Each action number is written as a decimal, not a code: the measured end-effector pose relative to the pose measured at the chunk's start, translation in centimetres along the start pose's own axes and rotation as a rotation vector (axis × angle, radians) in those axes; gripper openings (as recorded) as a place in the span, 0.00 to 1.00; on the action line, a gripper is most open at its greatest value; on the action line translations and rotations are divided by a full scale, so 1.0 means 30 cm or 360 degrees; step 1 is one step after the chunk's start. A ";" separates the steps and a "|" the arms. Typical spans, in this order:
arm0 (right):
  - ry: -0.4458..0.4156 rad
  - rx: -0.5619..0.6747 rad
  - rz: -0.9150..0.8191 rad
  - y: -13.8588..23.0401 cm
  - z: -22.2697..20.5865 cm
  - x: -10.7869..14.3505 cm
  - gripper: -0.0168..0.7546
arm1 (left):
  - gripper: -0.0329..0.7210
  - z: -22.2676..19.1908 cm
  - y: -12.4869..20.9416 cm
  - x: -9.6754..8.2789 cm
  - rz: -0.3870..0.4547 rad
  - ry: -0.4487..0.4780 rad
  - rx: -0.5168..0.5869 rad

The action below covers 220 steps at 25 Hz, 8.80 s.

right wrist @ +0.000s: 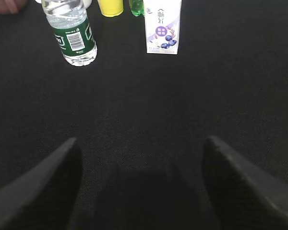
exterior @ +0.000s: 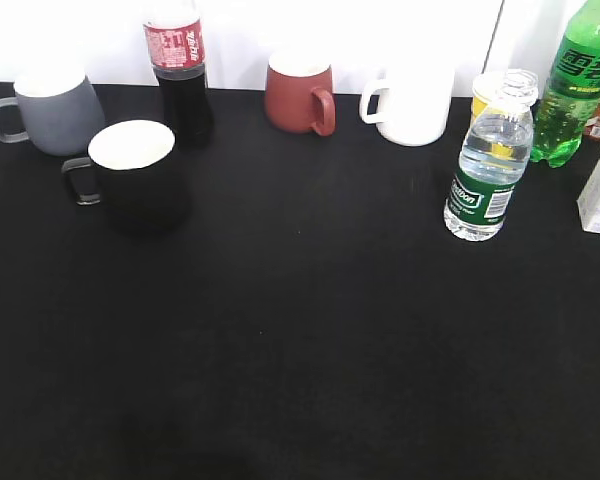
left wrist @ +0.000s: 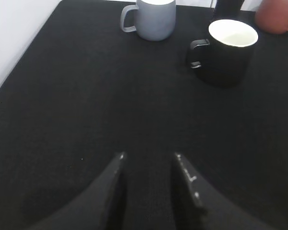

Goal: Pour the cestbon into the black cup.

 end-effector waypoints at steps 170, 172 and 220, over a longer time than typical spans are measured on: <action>0.0192 -0.1242 0.2106 -0.331 -0.769 0.343 0.67 | 0.13 -0.869 0.048 -0.855 -0.0479 0.1636 -0.0197; 0.0258 -0.1218 0.2188 -0.332 -0.773 0.335 0.67 | 0.13 -0.869 0.047 -0.855 -0.0478 0.1636 -0.0199; 0.0034 -0.1273 0.1087 -0.371 -0.754 0.298 0.66 | 0.14 -0.867 -0.015 -0.853 -0.0256 0.1621 -0.0369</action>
Point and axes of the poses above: a point on each arm's last joint axis where the gripper is mounted, z pointing back along that axis away from the gripper, x along the wrist's bending axis when the last joint is at zero, y = z × x, the point moved 3 cm from there along -z, pointing out along that axis toward the gripper, and after that the axes turned 10 degrees about z, right-handed, at the moved point
